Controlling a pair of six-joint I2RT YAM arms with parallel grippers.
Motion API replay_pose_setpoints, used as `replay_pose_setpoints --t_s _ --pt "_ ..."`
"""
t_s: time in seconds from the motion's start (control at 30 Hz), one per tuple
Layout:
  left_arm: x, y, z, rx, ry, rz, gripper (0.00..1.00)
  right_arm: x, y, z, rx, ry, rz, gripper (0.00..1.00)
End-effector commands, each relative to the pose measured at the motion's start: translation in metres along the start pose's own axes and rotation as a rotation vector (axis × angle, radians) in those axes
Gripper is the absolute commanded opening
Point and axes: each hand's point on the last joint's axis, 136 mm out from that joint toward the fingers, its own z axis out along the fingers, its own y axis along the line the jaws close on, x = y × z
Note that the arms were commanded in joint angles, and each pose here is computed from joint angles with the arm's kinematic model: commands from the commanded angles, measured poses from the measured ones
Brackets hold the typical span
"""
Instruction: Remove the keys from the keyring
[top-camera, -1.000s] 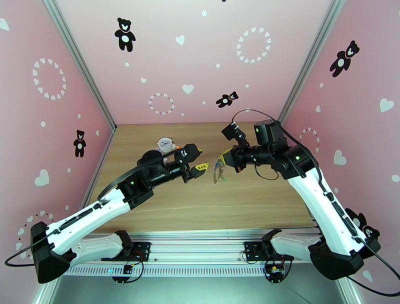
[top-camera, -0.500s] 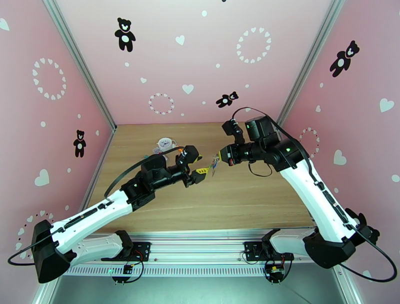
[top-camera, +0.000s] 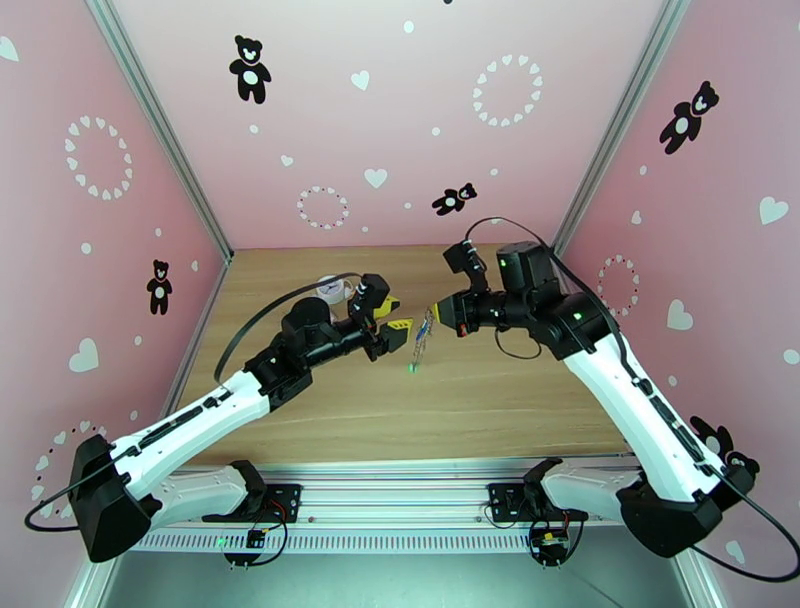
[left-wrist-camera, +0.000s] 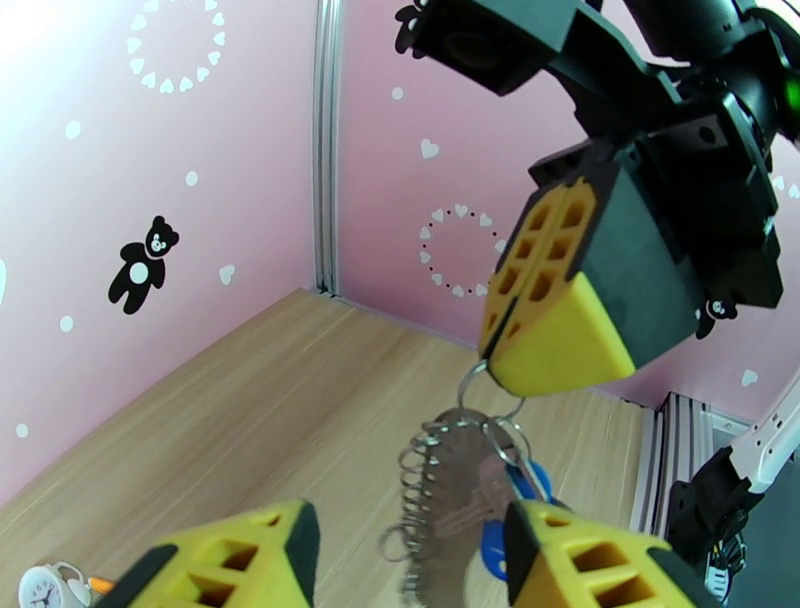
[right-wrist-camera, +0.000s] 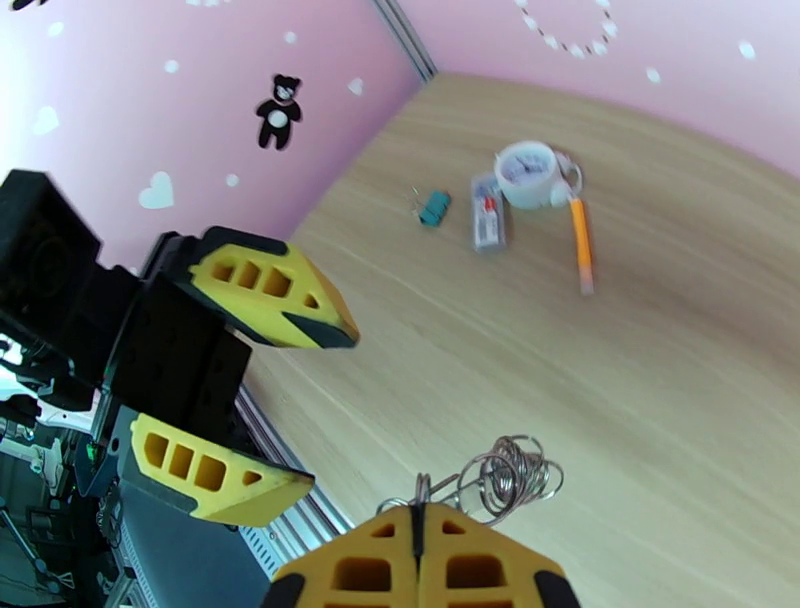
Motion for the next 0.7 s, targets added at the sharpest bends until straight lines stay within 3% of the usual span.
replay_pose_setpoints --t_s 0.0,0.33,0.67 --pt "-0.022 -0.004 -0.01 0.019 -0.069 -0.018 0.55 -0.029 0.018 -0.015 -0.102 -0.168 -0.118 0.0" --pt "-0.016 -0.014 -0.006 0.087 -0.008 0.012 0.56 -0.04 0.023 -0.02 -0.178 -0.226 -0.145 0.0" --pt "-0.004 0.007 -0.007 -0.034 0.007 0.145 0.6 -0.036 0.045 -0.02 -0.334 -0.223 -0.245 0.0"
